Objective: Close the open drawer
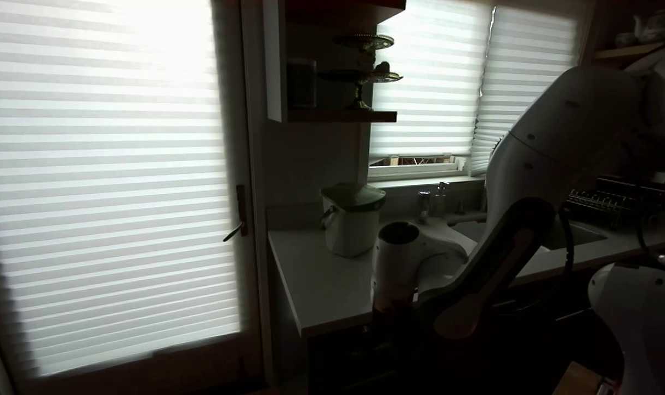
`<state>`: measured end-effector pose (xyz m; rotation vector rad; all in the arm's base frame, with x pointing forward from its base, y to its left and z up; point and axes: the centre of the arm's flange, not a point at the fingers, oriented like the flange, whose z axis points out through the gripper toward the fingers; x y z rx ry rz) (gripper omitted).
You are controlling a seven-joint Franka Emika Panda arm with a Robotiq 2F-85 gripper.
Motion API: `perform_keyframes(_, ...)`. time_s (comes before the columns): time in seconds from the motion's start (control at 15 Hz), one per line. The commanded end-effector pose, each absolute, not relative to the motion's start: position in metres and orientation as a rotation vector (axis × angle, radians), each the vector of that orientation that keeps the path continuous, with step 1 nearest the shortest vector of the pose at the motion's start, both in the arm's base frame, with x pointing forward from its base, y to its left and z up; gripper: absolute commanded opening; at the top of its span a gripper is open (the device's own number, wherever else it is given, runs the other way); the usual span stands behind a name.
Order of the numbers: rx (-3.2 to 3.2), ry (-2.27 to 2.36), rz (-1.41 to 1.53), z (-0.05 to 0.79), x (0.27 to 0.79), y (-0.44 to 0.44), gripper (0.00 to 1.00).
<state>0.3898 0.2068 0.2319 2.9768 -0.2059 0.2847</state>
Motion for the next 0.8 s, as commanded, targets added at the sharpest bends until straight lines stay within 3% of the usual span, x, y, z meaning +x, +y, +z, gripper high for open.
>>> perform_keyframes(0.0, 2.977, -0.198, 0.281, 0.232, 0.391, 0.205, 1.0)
perform_keyframes(0.27, 2.978, -0.19, 0.279, 0.231, 0.391, 0.205, 1.0)
perform_keyframes(0.73, 3.046, -0.249, 0.132, 0.196, 0.434, 0.183, 1.0)
